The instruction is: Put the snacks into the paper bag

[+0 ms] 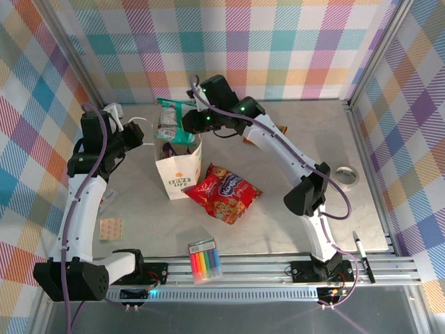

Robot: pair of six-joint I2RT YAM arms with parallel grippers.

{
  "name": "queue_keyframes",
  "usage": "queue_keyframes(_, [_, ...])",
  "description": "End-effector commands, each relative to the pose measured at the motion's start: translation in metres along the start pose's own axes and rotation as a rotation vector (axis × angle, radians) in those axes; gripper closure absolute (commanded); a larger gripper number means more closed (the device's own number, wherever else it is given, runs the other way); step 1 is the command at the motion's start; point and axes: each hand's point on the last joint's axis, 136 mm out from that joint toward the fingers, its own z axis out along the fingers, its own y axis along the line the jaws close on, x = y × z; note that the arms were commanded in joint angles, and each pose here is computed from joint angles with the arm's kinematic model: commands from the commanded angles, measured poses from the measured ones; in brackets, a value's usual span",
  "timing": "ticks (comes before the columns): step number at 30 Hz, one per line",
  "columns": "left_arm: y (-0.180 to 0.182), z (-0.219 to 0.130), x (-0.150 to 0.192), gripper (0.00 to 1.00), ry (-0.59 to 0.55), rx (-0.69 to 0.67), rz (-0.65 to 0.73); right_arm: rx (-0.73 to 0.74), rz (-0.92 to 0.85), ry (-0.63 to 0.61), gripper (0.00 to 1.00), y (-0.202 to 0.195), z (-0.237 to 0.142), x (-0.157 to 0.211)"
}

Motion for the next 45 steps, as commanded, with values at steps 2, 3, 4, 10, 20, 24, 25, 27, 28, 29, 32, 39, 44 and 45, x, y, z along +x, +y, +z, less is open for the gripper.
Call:
queue_keyframes(2, [0.004, 0.000, 0.001, 0.96, 0.005, -0.001, -0.020, 0.037, -0.095, -0.086, 0.84, 0.013, -0.043, -0.020])
queue_keyframes(3, [0.004, 0.000, 0.001, 0.96, 0.005, -0.001, -0.020, 0.053, -0.098, -0.082, 0.84, 0.010, -0.044, -0.019])
queue_keyframes(4, [0.004, 0.000, 0.001, 0.96, 0.006, -0.001, -0.020, 0.065, -0.097, -0.080, 0.84, 0.008, -0.044, -0.018])
queue_keyframes(10, [0.004, 0.000, 0.002, 0.96, 0.003, 0.005, -0.022, 0.100, -0.119, -0.042, 0.83, 0.000, -0.041, -0.010])
queue_keyframes(20, [0.006, 0.003, 0.005, 0.96, 0.012, -0.003, -0.016, 0.156, -0.136, -0.043, 0.82, -0.008, -0.040, -0.010])
queue_keyframes(24, [0.006, 0.003, 0.005, 0.96, 0.013, -0.003, -0.013, 0.146, -0.133, -0.032, 0.82, -0.007, -0.034, -0.007])
queue_keyframes(25, [0.007, 0.003, 0.005, 0.97, 0.013, -0.004, -0.013, 0.145, -0.132, -0.032, 0.82, -0.007, -0.034, -0.007])
queue_keyframes(27, [0.007, 0.002, 0.005, 0.96, 0.012, -0.006, -0.011, 0.151, -0.130, -0.031, 0.82, -0.008, -0.032, -0.007])
queue_keyframes(28, [0.007, 0.002, 0.005, 0.96, 0.011, -0.007, -0.009, 0.151, -0.128, -0.031, 0.82, -0.008, -0.032, -0.007])
queue_keyframes(29, [0.007, 0.003, 0.005, 0.97, 0.013, -0.007, -0.010, 0.148, -0.127, -0.028, 0.82, -0.007, -0.031, -0.006])
queue_keyframes(32, [0.007, 0.003, 0.005, 0.96, 0.014, -0.007, -0.010, 0.139, -0.128, -0.025, 0.83, -0.005, -0.029, -0.005])
queue_keyframes(39, [0.008, 0.004, 0.004, 0.97, 0.014, -0.012, -0.012, 0.099, -0.132, 0.001, 0.83, 0.001, -0.025, 0.001])
queue_keyframes(44, [0.007, 0.005, 0.003, 0.97, 0.015, -0.012, -0.011, 0.060, -0.137, 0.034, 0.82, 0.006, -0.020, 0.010])
queue_keyframes(45, [0.007, 0.005, 0.004, 0.97, 0.016, -0.011, -0.013, 0.056, -0.137, 0.040, 0.82, 0.007, -0.020, 0.012])
